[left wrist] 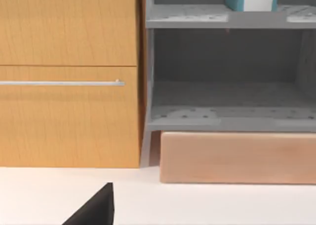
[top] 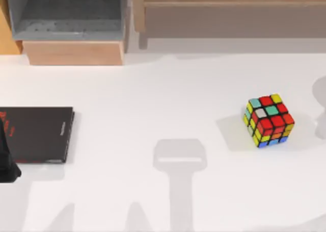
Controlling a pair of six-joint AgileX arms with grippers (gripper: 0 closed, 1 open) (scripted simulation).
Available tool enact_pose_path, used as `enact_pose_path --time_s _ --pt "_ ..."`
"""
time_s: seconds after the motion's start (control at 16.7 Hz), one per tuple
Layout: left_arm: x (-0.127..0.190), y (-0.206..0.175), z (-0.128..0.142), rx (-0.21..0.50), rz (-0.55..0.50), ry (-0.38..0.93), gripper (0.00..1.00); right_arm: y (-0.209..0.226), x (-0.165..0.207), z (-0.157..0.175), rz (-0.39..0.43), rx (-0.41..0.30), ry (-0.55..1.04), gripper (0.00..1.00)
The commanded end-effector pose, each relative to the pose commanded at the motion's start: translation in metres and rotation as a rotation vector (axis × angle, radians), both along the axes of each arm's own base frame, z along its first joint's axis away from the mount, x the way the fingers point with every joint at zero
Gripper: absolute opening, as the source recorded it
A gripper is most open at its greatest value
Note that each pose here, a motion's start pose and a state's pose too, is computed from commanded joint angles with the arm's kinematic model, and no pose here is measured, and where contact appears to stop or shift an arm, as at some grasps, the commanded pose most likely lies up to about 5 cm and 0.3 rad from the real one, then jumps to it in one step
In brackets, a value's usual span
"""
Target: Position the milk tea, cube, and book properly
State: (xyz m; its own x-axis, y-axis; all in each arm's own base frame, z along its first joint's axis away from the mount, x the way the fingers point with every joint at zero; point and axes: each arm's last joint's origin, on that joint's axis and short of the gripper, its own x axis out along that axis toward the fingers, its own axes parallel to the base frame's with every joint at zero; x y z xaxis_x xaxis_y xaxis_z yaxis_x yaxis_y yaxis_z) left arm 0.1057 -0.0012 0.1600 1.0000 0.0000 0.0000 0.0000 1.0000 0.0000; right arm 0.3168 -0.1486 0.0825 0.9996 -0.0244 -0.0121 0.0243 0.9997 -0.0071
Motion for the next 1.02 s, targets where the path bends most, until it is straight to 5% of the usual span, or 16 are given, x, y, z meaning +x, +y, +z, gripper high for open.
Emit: enact_pose_path --time_s 0.12,1.02 --pt "0.000 0.000 0.000 0.000 0.000 0.000 1.00 0.000 0.000 0.000 0.000 0.000 0.000 1.00" --pt "0.000 0.000 0.000 0.000 0.000 0.000 1.00 0.001 -0.029 0.000 0.001 0.000 0.000 1.00"
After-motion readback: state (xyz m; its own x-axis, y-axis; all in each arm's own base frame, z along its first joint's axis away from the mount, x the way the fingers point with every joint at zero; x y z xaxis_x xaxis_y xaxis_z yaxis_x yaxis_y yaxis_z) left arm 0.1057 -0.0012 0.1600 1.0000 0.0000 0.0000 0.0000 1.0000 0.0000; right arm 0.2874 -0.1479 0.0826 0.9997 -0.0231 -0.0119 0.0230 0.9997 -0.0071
